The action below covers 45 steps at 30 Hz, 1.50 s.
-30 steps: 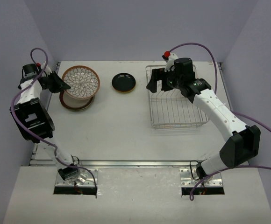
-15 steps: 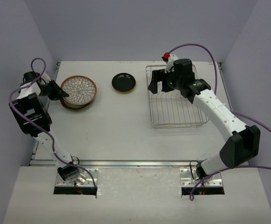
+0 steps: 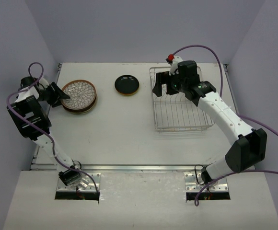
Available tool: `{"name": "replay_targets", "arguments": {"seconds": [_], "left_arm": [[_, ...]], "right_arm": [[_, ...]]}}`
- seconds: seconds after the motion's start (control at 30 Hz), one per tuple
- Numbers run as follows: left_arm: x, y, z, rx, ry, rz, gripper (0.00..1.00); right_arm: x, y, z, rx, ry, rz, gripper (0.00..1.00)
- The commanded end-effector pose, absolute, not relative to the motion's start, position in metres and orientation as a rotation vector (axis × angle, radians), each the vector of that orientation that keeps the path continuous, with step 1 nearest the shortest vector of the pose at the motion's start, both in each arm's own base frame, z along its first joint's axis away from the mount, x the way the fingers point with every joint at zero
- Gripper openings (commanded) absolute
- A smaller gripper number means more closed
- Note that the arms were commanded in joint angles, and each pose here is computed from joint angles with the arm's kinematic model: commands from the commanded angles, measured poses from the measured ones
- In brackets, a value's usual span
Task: Unload the plates from the dish rack
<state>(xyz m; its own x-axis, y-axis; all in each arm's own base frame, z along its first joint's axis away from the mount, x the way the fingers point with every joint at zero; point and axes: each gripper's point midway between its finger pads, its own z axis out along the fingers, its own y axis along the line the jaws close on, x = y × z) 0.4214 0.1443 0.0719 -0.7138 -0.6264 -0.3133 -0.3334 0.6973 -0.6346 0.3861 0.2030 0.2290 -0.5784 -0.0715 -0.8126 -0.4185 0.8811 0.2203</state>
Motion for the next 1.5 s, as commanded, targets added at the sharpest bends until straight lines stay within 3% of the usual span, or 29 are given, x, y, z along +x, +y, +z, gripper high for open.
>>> {"name": "replay_targets", "arguments": {"seconds": [0.0,0.23,0.4,0.5,0.57,0.7,1.1,1.37,1.47], "left_arm": [[0.428,0.162,0.094,-0.657,2.337,-0.646,0.57],[0.425,0.193,0.135,-0.606,2.289,-0.315,0.75],[0.426,0.212,0.216,-0.438,2.114,0.239,0.76],[0.414,0.195,0.249,-0.316,2.01,0.415,0.78],[0.415,0.17,0.265,-0.241,1.949,0.43,0.84],[0.42,0.139,0.265,-0.194,1.956,0.382,0.84],[0.425,0.111,0.258,-0.141,1.981,0.327,0.83],[0.432,0.107,0.255,-0.148,1.992,0.299,0.83],[0.432,0.106,0.252,-0.149,1.999,0.295,0.84]], "right_arm": [[0.395,0.19,0.252,-0.335,2.088,0.412,0.99],[0.406,0.162,0.255,-0.287,2.079,0.218,0.99],[0.424,0.097,0.257,-0.117,2.032,-0.211,0.99],[0.434,0.068,0.255,-0.022,1.991,-0.426,0.99],[0.441,0.05,0.252,0.012,1.966,-0.6,0.99],[0.454,0.037,0.241,-0.01,1.929,-0.797,0.99],[0.488,0.019,0.236,-0.07,1.763,-1.021,0.97],[0.498,0.01,0.204,-0.113,1.818,-1.081,0.74],[0.497,0.007,0.201,-0.101,1.822,-1.082,0.6]]}}
